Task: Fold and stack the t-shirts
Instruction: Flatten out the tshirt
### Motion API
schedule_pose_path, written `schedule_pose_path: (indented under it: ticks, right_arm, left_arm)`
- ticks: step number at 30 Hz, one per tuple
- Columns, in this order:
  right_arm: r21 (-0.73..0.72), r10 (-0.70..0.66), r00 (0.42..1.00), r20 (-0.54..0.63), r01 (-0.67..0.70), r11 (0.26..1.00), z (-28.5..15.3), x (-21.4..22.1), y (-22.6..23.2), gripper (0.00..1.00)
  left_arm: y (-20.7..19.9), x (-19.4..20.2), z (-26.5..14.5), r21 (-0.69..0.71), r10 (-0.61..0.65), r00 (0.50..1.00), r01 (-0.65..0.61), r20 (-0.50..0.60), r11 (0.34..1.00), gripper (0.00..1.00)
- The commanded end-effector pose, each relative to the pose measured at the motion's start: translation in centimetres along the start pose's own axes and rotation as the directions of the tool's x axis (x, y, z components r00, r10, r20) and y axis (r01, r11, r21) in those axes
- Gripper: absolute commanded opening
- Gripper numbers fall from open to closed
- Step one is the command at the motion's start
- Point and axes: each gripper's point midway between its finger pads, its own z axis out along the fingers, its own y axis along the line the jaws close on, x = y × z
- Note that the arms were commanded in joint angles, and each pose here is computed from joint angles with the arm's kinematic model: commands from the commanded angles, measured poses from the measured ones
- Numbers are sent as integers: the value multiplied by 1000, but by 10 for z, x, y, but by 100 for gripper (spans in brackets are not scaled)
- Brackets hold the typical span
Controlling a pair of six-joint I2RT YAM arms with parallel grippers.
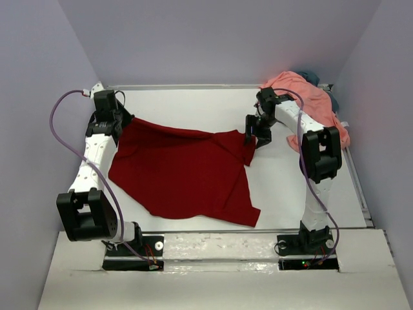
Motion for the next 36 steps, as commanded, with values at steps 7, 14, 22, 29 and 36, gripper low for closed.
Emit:
schedule_pose_path:
  ticks: [7,14,22,29,36]
  right_arm:
    - [-8,-2,1000,11,2,1000,-29,4,7,61]
    - [1,-65,997,37,65,998,-34,-4,26,61]
    - [27,-136,991,3,136,990,-20,-1,37,61]
    - [188,-357,934,-1,351,917,-11,-11,29,63]
    - [422,-357,933,41,308,853,-22,-35,-1,63]
  left_arm:
    - [-15,-21,4,30,22,999,-23,35,999,0]
    - [-17,-23,7,31,32,999,-33,33,999,0]
    - [-17,-25,8,31,42,999,-43,33,999,0]
    - [-17,-21,12,37,44,999,-45,22,998,0]
    - [-18,-20,12,43,64,998,-65,18,997,0]
